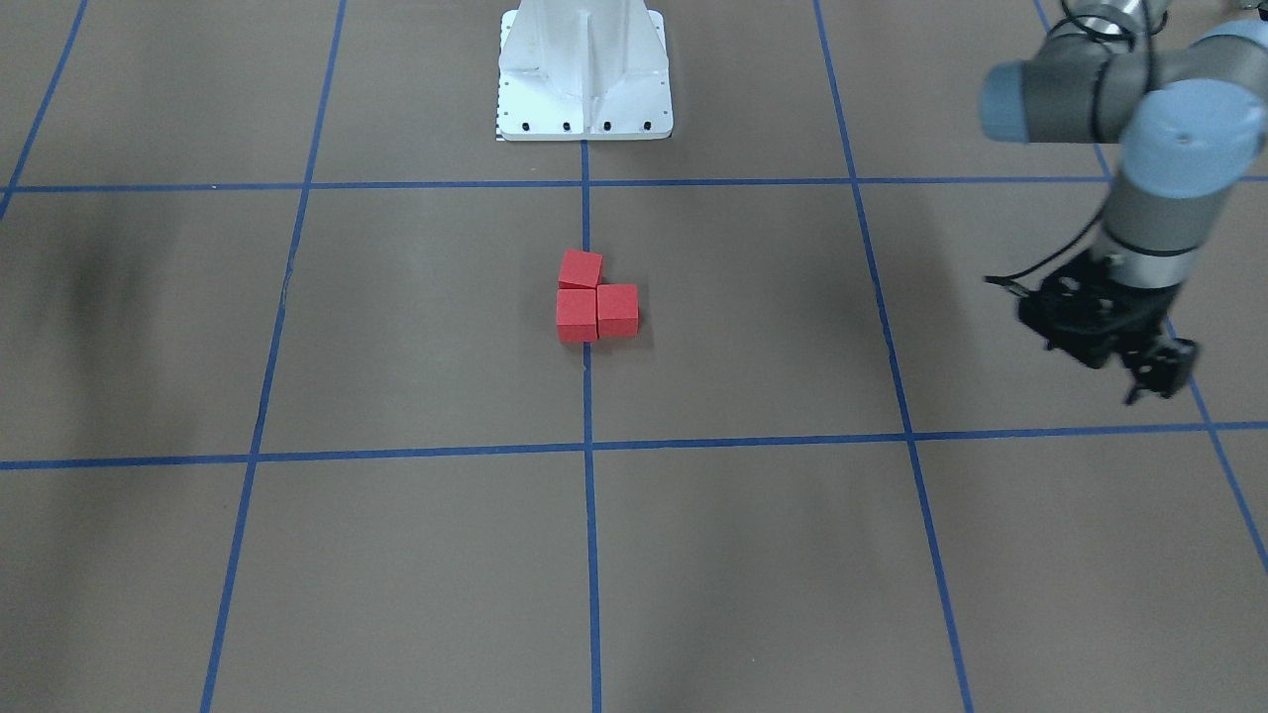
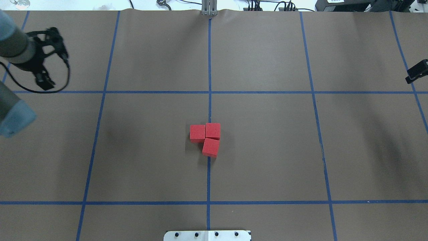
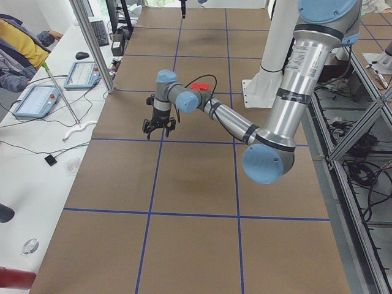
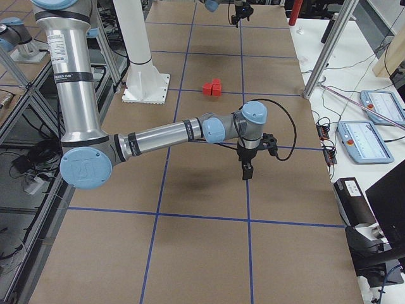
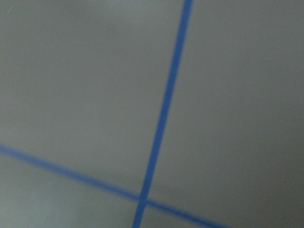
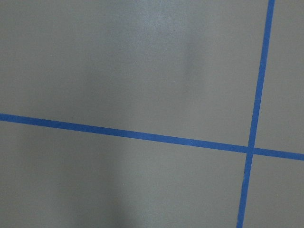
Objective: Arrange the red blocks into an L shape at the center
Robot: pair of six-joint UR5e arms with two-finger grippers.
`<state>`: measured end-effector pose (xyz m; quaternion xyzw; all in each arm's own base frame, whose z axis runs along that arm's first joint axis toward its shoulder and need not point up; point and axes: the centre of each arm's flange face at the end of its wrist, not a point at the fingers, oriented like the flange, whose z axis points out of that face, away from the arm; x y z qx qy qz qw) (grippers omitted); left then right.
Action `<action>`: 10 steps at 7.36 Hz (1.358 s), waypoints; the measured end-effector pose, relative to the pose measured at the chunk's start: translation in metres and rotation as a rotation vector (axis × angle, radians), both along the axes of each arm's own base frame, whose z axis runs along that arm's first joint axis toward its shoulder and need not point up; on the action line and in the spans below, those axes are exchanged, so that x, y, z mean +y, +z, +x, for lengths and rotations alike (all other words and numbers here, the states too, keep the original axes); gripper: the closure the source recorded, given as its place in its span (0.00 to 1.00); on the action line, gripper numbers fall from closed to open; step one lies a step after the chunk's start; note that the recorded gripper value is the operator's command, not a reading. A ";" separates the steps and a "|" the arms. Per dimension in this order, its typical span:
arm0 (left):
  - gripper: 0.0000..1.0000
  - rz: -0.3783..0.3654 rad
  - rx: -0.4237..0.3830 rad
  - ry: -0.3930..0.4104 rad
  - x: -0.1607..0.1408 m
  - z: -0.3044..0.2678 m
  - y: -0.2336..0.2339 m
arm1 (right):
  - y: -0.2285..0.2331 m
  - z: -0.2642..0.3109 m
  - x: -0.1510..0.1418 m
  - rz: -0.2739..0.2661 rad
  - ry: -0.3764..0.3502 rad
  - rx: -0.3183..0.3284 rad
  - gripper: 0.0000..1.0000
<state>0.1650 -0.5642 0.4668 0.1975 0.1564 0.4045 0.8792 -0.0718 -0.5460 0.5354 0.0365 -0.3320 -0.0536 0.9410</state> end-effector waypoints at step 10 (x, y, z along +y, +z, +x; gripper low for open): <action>0.00 -0.476 0.426 -0.503 0.094 -0.268 0.204 | 0.079 0.072 0.043 -0.139 0.110 0.036 0.01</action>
